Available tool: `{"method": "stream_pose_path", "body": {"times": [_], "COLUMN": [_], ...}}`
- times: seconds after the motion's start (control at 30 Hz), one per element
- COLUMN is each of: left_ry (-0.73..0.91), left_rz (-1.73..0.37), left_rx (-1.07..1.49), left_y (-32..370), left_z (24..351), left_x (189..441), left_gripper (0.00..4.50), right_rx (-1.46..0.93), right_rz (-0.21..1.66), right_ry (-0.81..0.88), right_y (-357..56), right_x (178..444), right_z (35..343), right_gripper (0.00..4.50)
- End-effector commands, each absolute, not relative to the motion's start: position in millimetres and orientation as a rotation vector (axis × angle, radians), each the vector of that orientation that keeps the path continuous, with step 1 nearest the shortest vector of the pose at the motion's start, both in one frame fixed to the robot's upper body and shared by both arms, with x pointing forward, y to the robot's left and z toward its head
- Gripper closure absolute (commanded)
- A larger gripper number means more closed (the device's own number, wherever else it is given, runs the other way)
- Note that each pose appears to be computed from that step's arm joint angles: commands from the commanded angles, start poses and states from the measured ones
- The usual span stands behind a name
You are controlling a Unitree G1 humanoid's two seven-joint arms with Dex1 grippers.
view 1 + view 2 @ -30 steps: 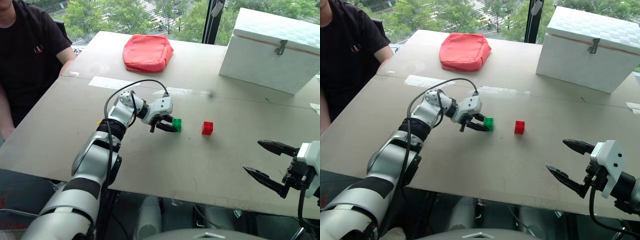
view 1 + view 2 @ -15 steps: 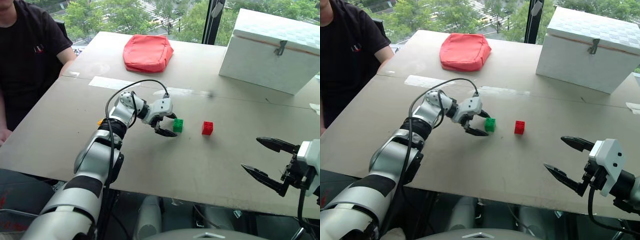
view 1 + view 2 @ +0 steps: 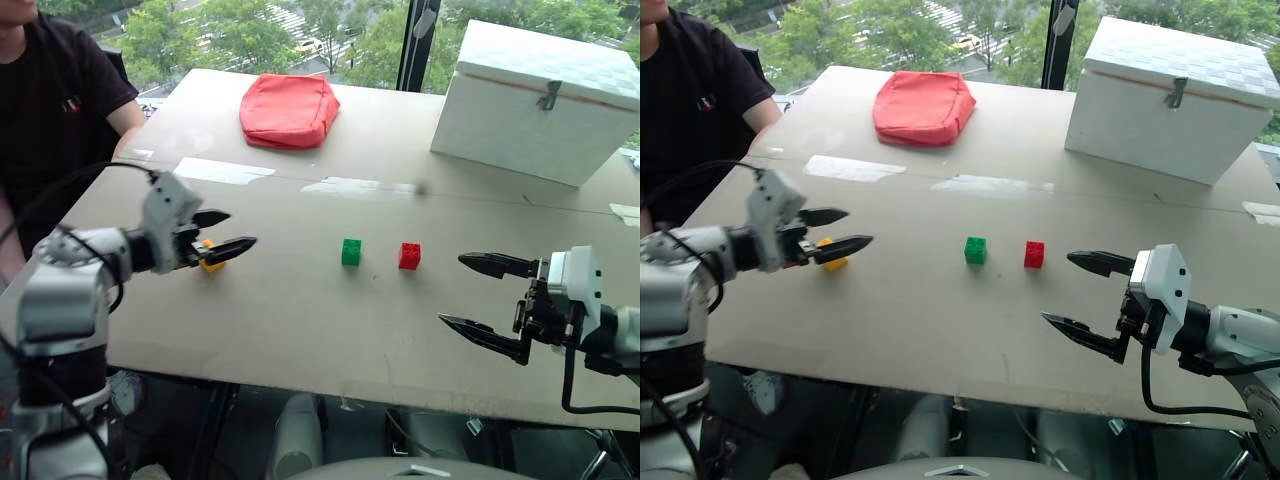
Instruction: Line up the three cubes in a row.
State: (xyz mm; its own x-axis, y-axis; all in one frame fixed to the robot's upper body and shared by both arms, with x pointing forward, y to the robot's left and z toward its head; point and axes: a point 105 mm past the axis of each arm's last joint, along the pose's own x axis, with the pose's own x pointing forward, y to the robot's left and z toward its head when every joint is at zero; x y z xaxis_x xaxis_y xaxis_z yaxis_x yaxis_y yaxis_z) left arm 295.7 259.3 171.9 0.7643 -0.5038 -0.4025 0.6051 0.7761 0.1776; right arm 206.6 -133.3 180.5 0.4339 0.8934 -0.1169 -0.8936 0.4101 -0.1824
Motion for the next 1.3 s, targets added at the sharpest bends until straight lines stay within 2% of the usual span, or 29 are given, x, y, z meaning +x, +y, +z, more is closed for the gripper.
{"method": "stream_pose_path", "body": {"times": [0.03, 0.13, 0.3, 0.77, 0.83, 0.9, 0.97, 1.0, 1.13, 1.3], "left_ry": [0.333, 0.321, 0.417, 0.464, 0.475, 0.483, 0.471, 0.455, 0.375, 0.367], "left_rz": [-0.494, -0.407, -0.483, -0.646, -0.653, -0.667, -0.674, -0.689, -0.800, -1.065], "left_rx": [0.292, 0.259, 0.247, 0.308, 0.322, 0.341, 0.350, 0.361, 0.323, 0.395], "left_y": [275.3, 293.3, 302.7, 309.4, 308.7, 309.0, 309.4, 307.9, 291.0, 246.0], "left_z": [177.3, 177.6, 158.9, 132.8, 127.8, 123.8, 123.6, 125.0, 139.7, 143.7], "left_x": [275.9, 274.1, 270.9, 317.0, 321.2, 322.8, 324.6, 324.9, 323.6, 331.6], "left_gripper": [0.57, 0.57, 0.57, 0.57, 0.97, 1.61, 2.74, 3.17, 3.23, 3.23], "right_rx": [-0.242, -0.255, -0.269, -0.322, -0.325, -0.325, -0.324, -0.326, -0.328, -0.308], "right_rz": [1.181, 1.217, 1.219, 1.170, 1.160, 1.152, 1.143, 1.136, 1.121, 1.097], "right_ry": [-0.001, 0.010, -0.003, 0.002, 0.003, 0.005, 0.007, 0.010, 0.017, 0.008], "right_y": [-127.0, -124.2, -122.0, -125.8, -126.2, -126.5, -127.4, -128.3, -130.8, -133.2], "right_x": [209.4, 211.0, 214.0, 204.5, 203.5, 202.0, 200.6, 200.1, 198.2, 198.8], "right_z": [181.5, 178.4, 179.2, 178.2, 178.1, 178.4, 178.7, 178.5, 178.9, 181.6], "right_gripper": [0.00, 0.00, 0.00, 0.00, 0.00, 0.00, 0.00, 0.00, 0.00, 0.00]}}
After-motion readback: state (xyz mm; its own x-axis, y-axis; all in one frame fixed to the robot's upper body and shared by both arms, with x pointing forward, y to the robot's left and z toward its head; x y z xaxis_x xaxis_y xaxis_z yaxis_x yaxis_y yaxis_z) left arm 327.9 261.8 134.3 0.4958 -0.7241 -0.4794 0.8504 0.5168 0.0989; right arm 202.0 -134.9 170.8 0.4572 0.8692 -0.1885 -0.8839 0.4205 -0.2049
